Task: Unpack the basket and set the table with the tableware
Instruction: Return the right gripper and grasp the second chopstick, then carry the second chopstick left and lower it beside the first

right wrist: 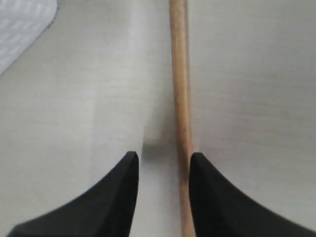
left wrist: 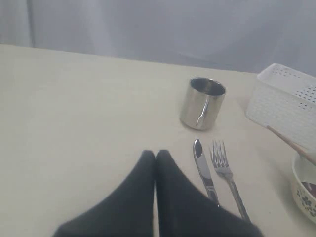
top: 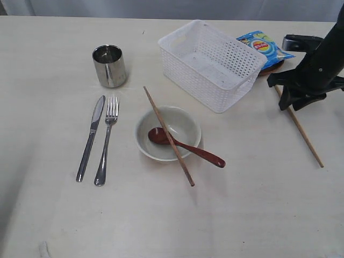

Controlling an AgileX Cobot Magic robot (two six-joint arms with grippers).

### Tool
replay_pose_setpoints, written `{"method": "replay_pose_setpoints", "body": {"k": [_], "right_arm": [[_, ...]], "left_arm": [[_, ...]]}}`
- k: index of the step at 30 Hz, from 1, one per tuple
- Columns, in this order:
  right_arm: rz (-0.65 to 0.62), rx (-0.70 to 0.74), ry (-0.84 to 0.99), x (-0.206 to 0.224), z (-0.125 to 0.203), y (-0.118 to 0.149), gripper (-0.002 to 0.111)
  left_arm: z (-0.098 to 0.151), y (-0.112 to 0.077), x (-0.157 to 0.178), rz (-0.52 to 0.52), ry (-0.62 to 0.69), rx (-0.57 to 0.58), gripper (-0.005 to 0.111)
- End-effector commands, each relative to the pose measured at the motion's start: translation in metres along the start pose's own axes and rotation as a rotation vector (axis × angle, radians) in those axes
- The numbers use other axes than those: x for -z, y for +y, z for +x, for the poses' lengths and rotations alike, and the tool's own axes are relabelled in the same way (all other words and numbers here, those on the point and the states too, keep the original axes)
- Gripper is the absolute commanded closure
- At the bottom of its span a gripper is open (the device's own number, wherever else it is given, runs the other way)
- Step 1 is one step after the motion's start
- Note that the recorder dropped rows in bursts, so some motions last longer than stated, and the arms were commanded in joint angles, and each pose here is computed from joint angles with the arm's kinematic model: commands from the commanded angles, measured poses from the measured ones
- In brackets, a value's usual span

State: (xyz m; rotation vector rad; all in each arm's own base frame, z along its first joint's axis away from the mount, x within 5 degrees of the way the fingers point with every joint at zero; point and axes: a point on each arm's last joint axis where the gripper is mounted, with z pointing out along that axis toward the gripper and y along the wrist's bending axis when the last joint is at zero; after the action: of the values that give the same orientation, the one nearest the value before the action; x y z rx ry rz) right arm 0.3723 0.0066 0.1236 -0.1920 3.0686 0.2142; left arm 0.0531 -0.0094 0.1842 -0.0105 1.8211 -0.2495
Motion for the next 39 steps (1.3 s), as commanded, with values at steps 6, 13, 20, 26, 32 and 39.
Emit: {"method": "replay_pose_setpoints", "body": {"k": [6, 13, 20, 26, 32, 39], "right_arm": [[0.004, 0.004, 0.038, -0.014, 0.001, -0.003, 0.084], [0.027, -0.003, 0.072, -0.020, 0.003, -0.006, 0.096], [0.128, -0.115, 0.130, -0.017, 0.009, -0.014, 0.109], [0.097, -0.140, 0.024, 0.022, 0.007, -0.005, 0.109], [0.020, -0.153, -0.149, 0.080, 0.009, 0.017, 0.109], [-0.060, 0.058, -0.208, 0.120, 0.027, 0.103, 0.109]], "left_arm": [[0.000, 0.000, 0.000, 0.003, -0.012, 0.006, 0.107], [0.000, 0.000, 0.000, 0.003, -0.012, 0.006, 0.107], [0.000, 0.000, 0.000, 0.003, -0.012, 0.006, 0.107], [0.000, 0.000, 0.000, 0.003, -0.012, 0.006, 0.107], [0.000, 0.000, 0.000, 0.003, -0.012, 0.006, 0.107], [0.000, 0.000, 0.000, 0.003, -0.012, 0.006, 0.107]]}}
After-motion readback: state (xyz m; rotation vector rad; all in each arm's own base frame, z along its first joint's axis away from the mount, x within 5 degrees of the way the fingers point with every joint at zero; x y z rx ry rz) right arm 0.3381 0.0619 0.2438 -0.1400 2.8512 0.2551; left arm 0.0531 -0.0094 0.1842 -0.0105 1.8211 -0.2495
